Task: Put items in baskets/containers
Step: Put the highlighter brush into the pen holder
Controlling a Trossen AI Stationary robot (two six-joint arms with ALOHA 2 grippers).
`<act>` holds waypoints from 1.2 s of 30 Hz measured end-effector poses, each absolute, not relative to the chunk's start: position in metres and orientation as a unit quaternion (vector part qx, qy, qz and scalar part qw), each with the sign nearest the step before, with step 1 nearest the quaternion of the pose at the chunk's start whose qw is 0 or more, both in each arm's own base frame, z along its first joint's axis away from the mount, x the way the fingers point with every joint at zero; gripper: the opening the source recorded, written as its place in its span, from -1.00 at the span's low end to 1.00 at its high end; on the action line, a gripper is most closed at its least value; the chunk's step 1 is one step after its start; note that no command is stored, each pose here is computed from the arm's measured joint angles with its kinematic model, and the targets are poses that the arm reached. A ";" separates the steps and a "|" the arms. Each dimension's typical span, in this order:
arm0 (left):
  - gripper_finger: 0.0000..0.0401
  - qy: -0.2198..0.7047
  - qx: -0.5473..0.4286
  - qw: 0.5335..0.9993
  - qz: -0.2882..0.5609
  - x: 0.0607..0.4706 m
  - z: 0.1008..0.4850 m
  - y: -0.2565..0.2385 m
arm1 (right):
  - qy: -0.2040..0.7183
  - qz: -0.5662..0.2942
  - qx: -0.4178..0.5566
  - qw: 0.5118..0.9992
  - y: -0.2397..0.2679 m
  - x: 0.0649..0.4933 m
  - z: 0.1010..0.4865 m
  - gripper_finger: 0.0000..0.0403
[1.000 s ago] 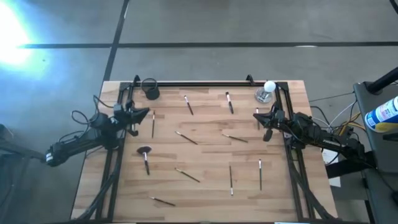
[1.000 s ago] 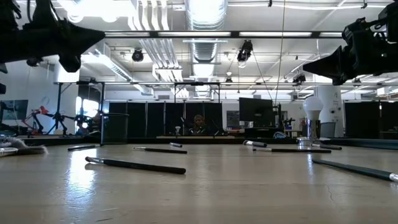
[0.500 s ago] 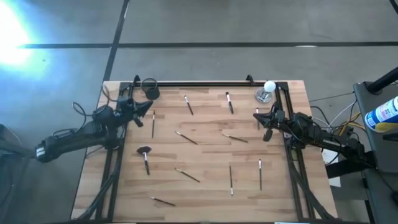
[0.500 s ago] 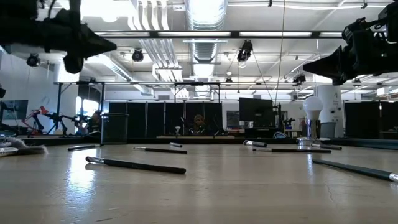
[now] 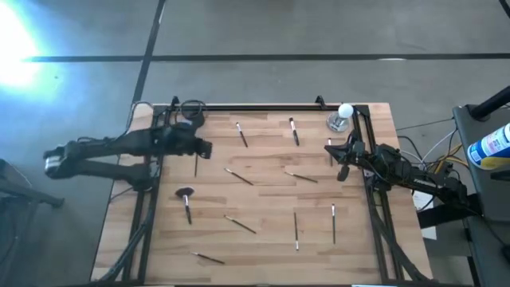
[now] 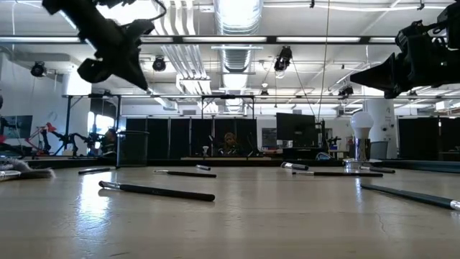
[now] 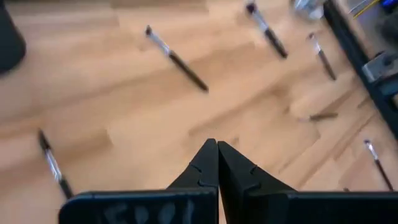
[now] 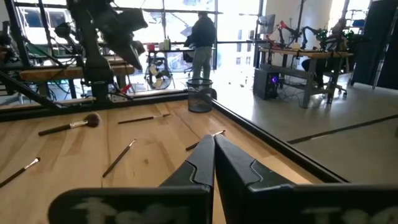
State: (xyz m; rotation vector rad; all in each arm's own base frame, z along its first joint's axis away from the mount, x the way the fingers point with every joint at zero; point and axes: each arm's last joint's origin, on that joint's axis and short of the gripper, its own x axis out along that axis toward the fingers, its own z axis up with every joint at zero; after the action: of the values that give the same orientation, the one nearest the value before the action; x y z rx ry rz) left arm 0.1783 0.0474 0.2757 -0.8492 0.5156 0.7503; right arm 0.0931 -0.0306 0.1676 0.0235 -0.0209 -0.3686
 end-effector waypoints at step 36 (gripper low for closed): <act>-0.42 0.423 -0.535 0.530 0.505 0.172 0.184 -0.057 | -0.010 -0.183 0.012 0.983 -0.031 0.093 0.168 -0.96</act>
State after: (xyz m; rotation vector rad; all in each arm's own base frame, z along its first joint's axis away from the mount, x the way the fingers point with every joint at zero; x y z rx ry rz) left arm 0.1722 -0.0574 0.1835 -1.2765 1.0087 1.2045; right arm 0.0931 -0.0306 0.1676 0.0233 -0.0209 -0.3687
